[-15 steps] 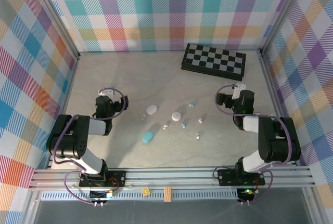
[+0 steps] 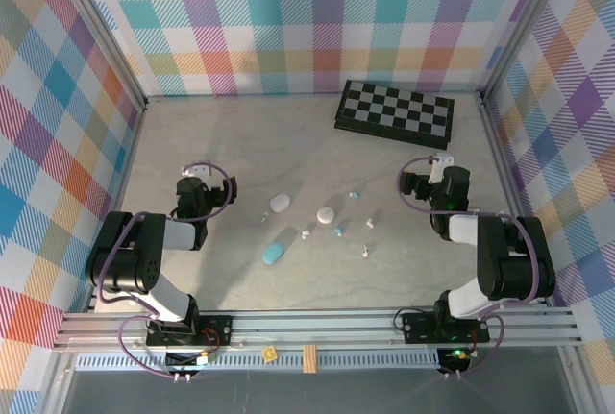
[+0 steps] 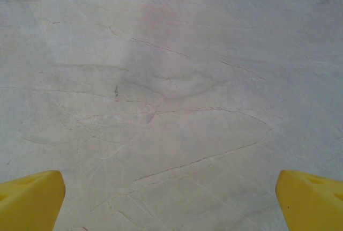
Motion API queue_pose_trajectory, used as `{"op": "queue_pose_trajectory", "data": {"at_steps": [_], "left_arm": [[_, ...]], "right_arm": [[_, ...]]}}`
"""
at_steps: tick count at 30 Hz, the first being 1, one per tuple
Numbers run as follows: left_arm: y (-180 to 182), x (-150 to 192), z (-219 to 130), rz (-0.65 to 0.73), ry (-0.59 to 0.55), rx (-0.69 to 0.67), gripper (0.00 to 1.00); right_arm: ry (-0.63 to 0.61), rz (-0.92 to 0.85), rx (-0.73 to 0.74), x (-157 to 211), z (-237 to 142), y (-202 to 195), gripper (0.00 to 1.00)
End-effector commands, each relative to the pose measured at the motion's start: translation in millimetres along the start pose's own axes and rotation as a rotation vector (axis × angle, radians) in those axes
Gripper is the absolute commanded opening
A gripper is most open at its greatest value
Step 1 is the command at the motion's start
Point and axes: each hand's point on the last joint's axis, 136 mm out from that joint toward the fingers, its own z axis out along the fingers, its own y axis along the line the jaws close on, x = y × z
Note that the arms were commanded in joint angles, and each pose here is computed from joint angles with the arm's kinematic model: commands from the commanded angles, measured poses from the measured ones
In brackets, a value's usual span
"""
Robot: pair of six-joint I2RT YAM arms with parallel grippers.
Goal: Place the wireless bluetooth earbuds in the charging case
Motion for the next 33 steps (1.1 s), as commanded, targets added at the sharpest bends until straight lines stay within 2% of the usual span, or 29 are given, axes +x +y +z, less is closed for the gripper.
{"op": "queue_pose_trajectory", "data": {"at_steps": [1, 7, 11, 17, 21, 24, 30, 33], "left_arm": [[-4, -9, 2, 0.016, -0.021, 0.009, 1.00], [-4, -9, 2, 0.018, -0.023, 0.011, 1.00], [-2, -18, -3, 0.013, -0.030, -0.007, 1.00], [2, -54, -30, -0.008, -0.030, -0.077, 1.00], [-2, -71, -49, -0.090, 0.024, -0.066, 1.00], [-14, -79, -61, -0.155, 0.070, -0.013, 1.00], [-27, -78, -83, -0.268, 0.147, 0.049, 1.00], [-30, -76, -95, -0.301, 0.179, 0.069, 1.00]], "right_arm": [[-0.036, -0.017, -0.020, -13, 2, 4, 0.99], [-0.039, -0.018, -0.022, -12, 1, 5, 0.99], [-0.017, -0.053, -0.082, -20, -7, 18, 0.99], [-0.019, -0.262, -0.218, -41, -29, 73, 0.99], [0.020, -0.359, -0.455, -48, -55, 135, 0.99], [0.054, -0.508, -0.639, -39, -81, 188, 0.99], [0.160, -0.739, -1.060, 3, -143, 287, 0.99], [0.226, -0.893, -1.169, 33, -159, 321, 0.99]]}}
